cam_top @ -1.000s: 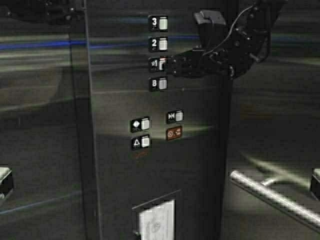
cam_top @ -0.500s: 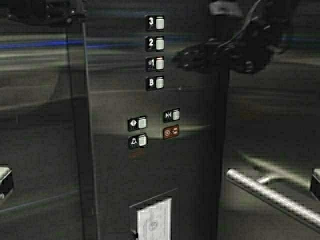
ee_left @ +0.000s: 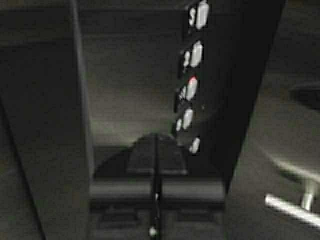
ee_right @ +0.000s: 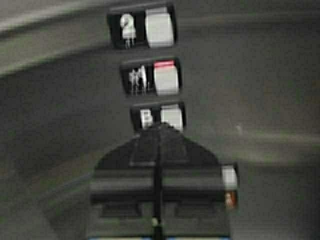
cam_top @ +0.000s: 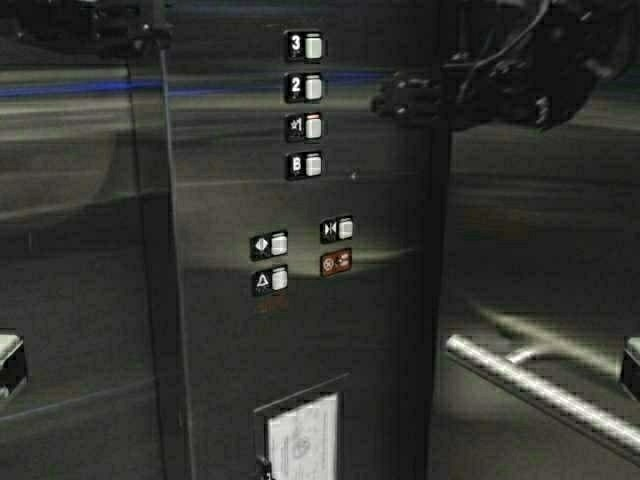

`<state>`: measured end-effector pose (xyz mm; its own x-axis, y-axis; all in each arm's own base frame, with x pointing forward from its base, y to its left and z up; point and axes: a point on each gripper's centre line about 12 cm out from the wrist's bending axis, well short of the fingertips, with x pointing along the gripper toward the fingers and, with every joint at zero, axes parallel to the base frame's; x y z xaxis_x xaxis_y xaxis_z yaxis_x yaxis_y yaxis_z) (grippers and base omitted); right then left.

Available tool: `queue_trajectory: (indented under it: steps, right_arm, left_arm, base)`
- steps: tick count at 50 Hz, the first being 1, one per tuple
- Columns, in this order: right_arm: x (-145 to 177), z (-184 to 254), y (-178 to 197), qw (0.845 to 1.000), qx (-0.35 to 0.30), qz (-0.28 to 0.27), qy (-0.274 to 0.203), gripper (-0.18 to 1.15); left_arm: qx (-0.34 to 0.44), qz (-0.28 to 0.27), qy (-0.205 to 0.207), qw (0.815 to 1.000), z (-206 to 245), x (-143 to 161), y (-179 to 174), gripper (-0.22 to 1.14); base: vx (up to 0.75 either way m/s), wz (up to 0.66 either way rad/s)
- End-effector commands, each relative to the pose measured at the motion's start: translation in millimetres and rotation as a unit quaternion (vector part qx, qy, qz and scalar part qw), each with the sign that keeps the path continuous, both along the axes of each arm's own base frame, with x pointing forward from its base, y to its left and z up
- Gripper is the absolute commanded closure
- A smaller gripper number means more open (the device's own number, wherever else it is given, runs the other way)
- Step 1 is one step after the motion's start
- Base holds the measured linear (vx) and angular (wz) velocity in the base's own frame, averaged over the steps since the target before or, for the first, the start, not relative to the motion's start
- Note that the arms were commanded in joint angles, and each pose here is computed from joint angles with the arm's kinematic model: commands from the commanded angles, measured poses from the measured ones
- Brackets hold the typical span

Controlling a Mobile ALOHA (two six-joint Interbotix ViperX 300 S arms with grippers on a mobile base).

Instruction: Navigate to elevator, push the call button, then enter the elevator

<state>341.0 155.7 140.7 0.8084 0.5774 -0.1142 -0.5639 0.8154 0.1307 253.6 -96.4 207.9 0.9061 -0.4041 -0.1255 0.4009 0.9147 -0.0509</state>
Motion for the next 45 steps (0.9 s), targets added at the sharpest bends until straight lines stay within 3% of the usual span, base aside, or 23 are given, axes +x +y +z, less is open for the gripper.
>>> queue_trajectory:
  steps: [1, 19, 33, 45]
  right_arm:
    - [-17, 34, -9, 1.000, -0.001, -0.009, -0.022, 0.91]
    - [-11, 76, -13, 0.999, -0.025, -0.032, -0.023, 0.91]
    - [-10, 78, -13, 0.999, 0.005, -0.038, -0.001, 0.91]
    - [-25, 101, -17, 0.998, 0.042, -0.038, -0.015, 0.91]
  left_arm:
    - [-0.001, -0.001, -0.004, 1.000, 2, 3, -1, 0.89]
    - [0.006, -0.001, 0.027, 1.000, -14, 11, -4, 0.89]
    - [-0.007, 0.001, -0.006, 1.000, 14, 25, -8, 0.89]
    - [0.009, 0.012, -0.003, 1.000, 35, 6, 1, 0.89]
  base:
    - [-0.06, -0.05]
    - [-0.12, -0.03]
    - [-0.14, 0.09]
    - [-0.13, 0.24]
